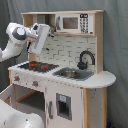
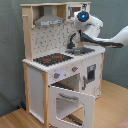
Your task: Play with the kitchen
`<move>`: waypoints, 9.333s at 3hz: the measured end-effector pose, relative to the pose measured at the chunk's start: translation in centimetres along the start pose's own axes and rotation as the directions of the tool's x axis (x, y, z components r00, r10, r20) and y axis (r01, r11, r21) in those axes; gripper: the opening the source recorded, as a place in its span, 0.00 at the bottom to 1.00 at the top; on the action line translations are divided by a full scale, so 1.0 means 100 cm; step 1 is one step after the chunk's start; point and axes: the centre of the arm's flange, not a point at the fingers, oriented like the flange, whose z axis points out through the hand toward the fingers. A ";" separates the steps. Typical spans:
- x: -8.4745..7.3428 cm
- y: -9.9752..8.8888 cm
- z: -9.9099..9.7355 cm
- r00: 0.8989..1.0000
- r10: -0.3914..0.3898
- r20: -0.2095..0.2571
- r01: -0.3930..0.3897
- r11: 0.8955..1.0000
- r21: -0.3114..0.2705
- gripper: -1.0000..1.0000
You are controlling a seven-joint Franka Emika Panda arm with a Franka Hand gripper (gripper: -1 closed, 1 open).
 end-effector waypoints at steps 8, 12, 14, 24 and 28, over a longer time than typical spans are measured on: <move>-0.078 -0.027 0.174 0.912 -0.194 0.362 -0.065 0.802 0.594 1.00; -0.079 -0.046 0.204 0.903 -0.291 0.318 -0.038 0.681 0.731 1.00; -0.077 -0.053 0.208 0.893 -0.309 0.327 -0.036 0.676 0.736 1.00; -0.015 -0.077 0.033 0.867 -0.449 0.217 0.106 0.591 0.800 0.00; 0.012 -0.163 -0.036 0.906 -0.422 0.048 0.229 0.580 0.782 0.00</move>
